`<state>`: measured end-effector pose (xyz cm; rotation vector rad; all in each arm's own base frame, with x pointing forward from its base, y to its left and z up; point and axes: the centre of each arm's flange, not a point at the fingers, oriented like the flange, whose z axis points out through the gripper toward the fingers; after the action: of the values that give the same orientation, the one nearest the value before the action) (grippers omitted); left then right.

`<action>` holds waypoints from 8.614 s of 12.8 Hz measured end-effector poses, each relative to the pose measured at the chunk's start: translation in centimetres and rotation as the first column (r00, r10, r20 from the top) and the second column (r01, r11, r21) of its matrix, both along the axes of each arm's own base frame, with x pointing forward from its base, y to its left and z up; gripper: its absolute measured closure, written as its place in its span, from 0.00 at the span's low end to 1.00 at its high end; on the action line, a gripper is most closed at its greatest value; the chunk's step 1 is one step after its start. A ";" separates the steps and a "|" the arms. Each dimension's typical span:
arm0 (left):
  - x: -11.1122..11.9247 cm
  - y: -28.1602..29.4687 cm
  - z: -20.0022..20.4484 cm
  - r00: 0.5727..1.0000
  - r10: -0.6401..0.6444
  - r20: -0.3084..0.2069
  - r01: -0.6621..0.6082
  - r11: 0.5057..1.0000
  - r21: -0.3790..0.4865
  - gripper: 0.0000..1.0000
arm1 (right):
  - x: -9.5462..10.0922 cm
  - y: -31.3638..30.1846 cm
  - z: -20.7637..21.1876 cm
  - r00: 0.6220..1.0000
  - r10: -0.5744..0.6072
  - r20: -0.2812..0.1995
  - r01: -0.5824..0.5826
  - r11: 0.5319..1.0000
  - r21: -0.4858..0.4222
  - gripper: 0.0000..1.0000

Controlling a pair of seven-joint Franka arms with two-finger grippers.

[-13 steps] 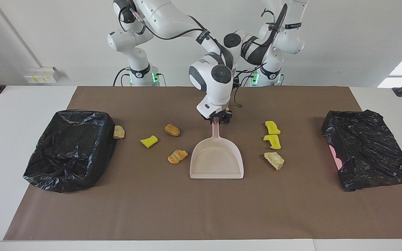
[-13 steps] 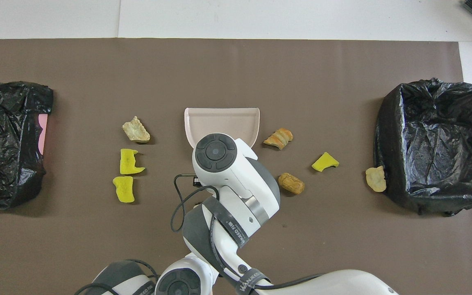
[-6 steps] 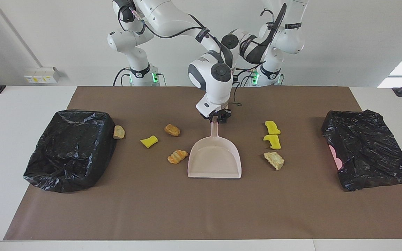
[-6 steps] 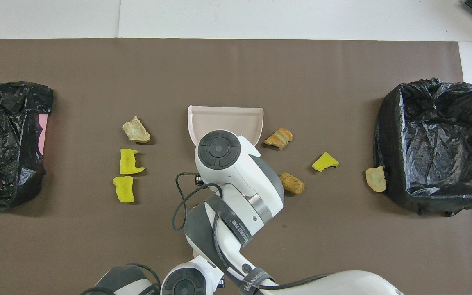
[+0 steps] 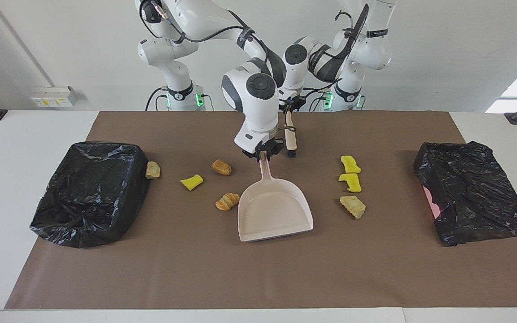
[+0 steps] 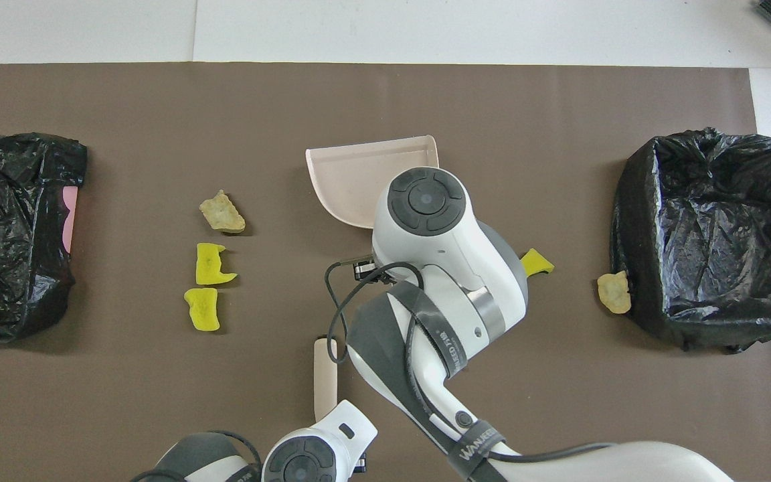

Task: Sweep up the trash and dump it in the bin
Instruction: 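Grasp the dustpan handle with the right gripper and drag it closer, then grasp the brush with the left gripper and lift it, then sweep the yellow sponges into the dustpan with the left gripper's brush, then sweep the tan chunk into the dustpan with the left gripper's brush, then carry the dustpan with the right gripper over the black bin, then tilt the dustpan with the right gripper to dump into the bin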

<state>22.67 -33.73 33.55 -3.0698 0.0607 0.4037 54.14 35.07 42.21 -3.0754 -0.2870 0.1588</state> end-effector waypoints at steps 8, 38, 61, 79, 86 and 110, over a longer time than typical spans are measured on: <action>8.3 7.0 8.9 0.981 0.151 -0.120 -0.148 0.989 0.028 0.74 | 2.3 -9.2 2.9 0.842 0.538 -0.041 -0.536 0.843 0.054 0.67; 15.2 10.3 0.5 0.988 0.150 0.032 -0.142 0.972 -0.185 0.74 | -1.3 -5.5 -6.2 0.211 0.974 -0.085 -0.974 0.202 -0.105 0.67; 31.4 21.9 1.3 0.988 -0.066 0.137 0.058 0.996 0.063 0.74 | -1.4 -5.5 -6.3 0.211 0.974 -0.087 -0.974 0.201 -0.103 0.67; 18.5 2.0 1.7 0.976 -0.206 -0.066 0.199 0.974 -0.105 0.74 | -1.2 -6.3 -6.0 0.226 0.970 -0.092 -0.971 0.217 -0.102 0.67; 18.7 1.6 7.8 0.994 0.071 -0.087 -0.072 0.997 -0.002 0.74 | 0.8 -11.6 -1.5 0.238 0.966 -0.096 -0.969 0.229 -0.095 0.67; 6.0 -4.5 1.2 0.999 0.044 0.009 -0.043 0.993 -0.110 0.74 | 4.4 -53.7 12.9 0.092 0.979 -0.184 -0.996 0.088 -0.028 0.67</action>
<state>28.66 -38.22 34.71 -3.1865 0.0160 0.3980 58.51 -18.68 55.08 -2.2154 -2.4251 0.3956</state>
